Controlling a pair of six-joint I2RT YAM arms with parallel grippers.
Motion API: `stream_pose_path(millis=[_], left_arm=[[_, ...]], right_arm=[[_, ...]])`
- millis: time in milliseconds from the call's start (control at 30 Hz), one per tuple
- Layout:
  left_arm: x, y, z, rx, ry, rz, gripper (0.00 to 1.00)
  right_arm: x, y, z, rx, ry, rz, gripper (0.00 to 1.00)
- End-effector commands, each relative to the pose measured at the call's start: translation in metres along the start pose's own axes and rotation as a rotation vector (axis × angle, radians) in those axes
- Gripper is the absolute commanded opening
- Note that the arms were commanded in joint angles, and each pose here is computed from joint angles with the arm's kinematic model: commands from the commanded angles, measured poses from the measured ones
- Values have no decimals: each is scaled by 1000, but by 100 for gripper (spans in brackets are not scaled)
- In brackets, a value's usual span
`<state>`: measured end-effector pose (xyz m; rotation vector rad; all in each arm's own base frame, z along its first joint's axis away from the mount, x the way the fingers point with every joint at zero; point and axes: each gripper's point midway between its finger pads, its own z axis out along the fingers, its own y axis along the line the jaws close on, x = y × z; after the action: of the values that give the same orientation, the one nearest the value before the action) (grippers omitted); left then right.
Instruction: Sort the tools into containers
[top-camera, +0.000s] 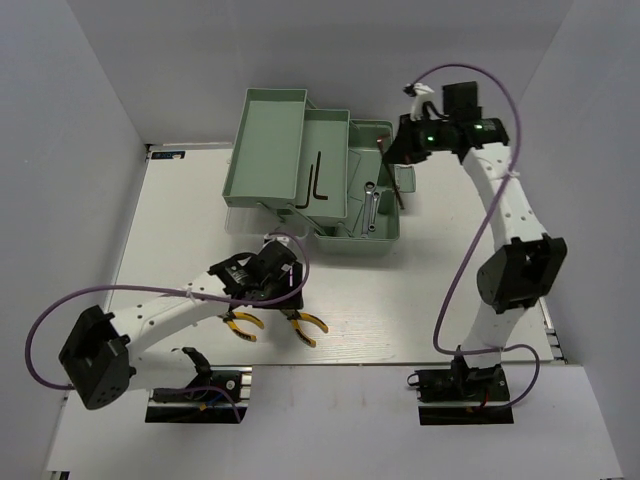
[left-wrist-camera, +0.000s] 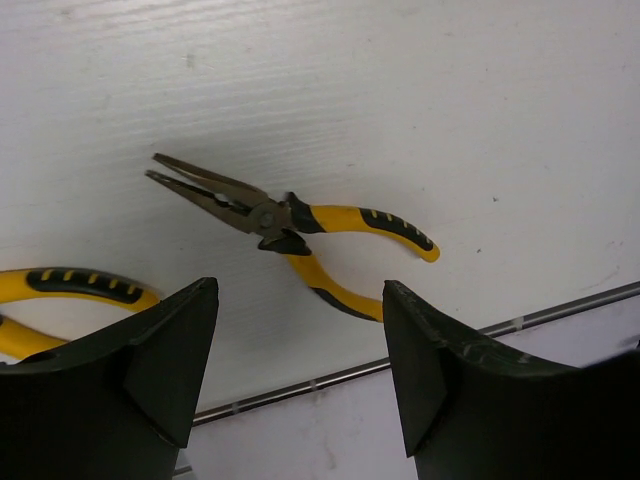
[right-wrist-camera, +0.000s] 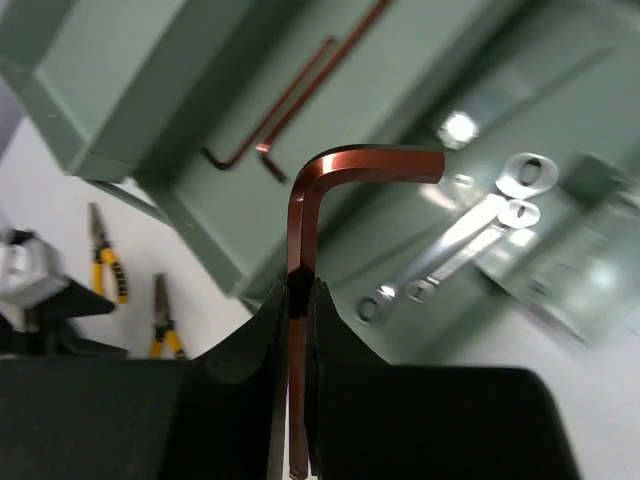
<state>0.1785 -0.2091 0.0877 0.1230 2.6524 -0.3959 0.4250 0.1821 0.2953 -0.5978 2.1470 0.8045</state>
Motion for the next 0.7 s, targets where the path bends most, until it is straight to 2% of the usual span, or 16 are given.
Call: stream_pose_path(millis=[0,67,133,167,200,267,333,467,667], left_arm=[[0,-18,8,35,-5,-27,77],[7,-20,13,1,9,-30,77],[7,-19,13,-20,-2,-51,77],[10,-22,13,-14,1,-52,77],[8,-21,13,-23,-8,-62,77],[19,-21,13,-20,7,-66,77],[28,-20,18,-36,30,-60,77],[40,-24,27,-55,62,-60,77],[49,-23,25,-124,62,-39,77]], right_arm=[[-20,54,33,-164,-43,9,0],[-32,64,42,-189,-74,11,0],[-45,73,61,-213,-113,78,0],[-57,77,70,-240,-167,59,0],[-60,82,73,-261,-168,155,0],[-74,94,76,-299,-201,192,0],[-74,98,93,-302,-203,242,0],[-59,80,130,-191,-181,298,0],[-33,77,168,-147,-129,265,0]])
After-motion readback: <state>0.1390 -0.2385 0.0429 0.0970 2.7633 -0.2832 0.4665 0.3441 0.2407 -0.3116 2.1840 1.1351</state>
